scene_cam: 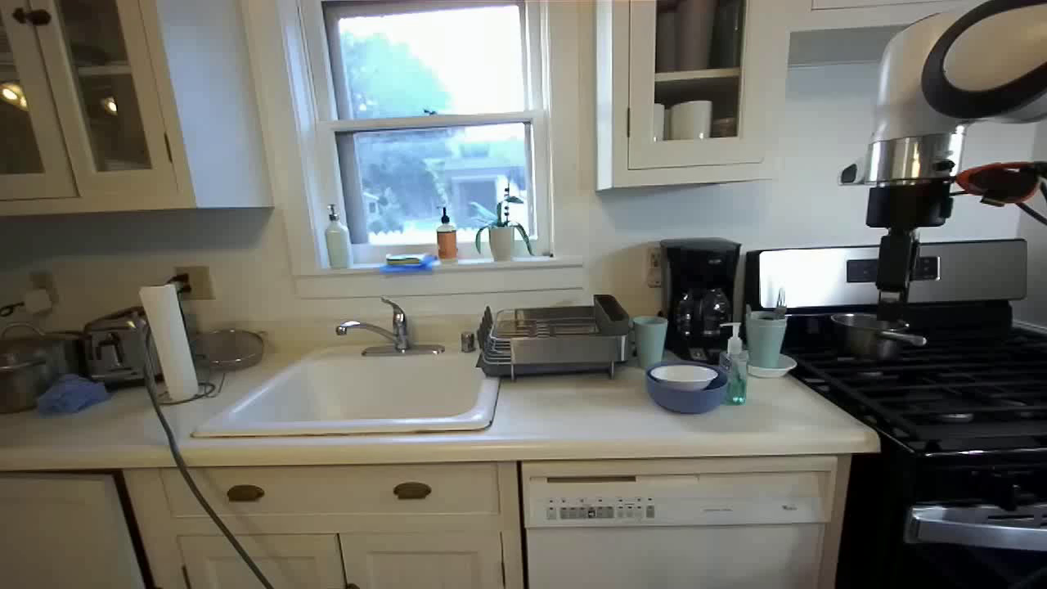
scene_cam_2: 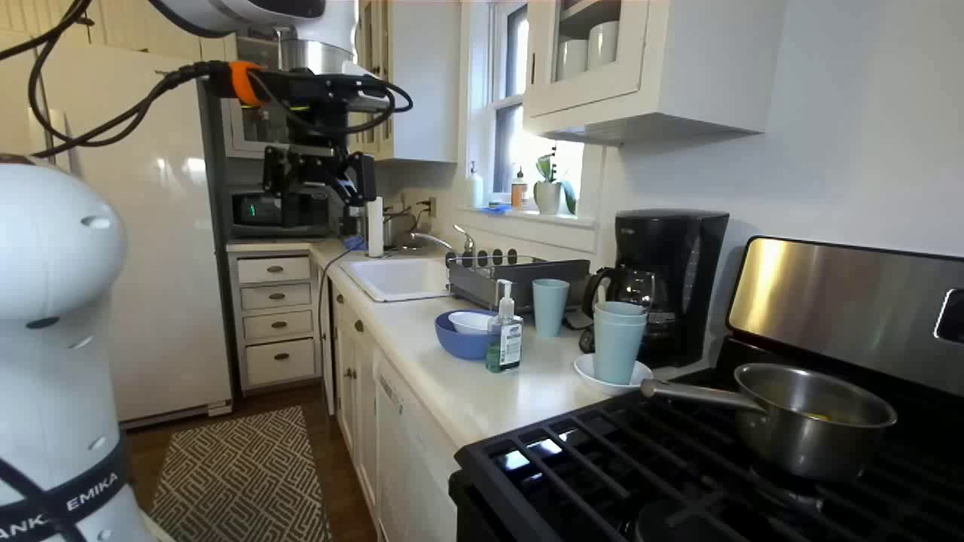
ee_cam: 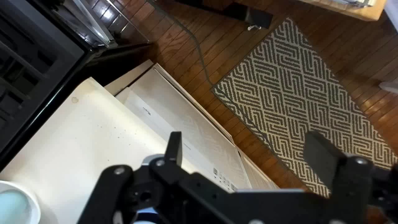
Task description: Press down on the white soap nozzle once
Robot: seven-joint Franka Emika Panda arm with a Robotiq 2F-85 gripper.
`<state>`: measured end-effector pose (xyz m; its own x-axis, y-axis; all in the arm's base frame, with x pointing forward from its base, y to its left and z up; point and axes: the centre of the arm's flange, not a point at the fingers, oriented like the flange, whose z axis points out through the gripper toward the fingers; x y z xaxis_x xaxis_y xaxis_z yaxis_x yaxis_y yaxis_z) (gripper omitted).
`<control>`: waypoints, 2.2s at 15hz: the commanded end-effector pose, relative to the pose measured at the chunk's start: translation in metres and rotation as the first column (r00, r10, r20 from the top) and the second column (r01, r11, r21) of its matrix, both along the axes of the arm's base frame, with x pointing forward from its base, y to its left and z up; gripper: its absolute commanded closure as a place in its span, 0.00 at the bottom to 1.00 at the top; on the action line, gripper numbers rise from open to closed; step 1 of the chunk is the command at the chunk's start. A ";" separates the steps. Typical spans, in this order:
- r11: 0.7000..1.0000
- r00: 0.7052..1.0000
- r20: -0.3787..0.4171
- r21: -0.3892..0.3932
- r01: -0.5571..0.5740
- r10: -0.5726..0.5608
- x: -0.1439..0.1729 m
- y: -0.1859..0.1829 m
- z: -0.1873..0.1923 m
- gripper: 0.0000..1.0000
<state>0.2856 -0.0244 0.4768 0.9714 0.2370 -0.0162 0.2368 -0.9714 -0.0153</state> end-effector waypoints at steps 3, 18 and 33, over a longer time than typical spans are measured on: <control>1.000 1.000 0.000 0.000 0.000 0.000 0.000 0.000 0.000 0.00; 0.918 0.901 0.186 0.126 0.375 -0.393 0.143 0.000 0.033 0.00; 0.686 0.661 0.216 0.064 0.725 -0.719 0.227 -0.066 0.002 1.00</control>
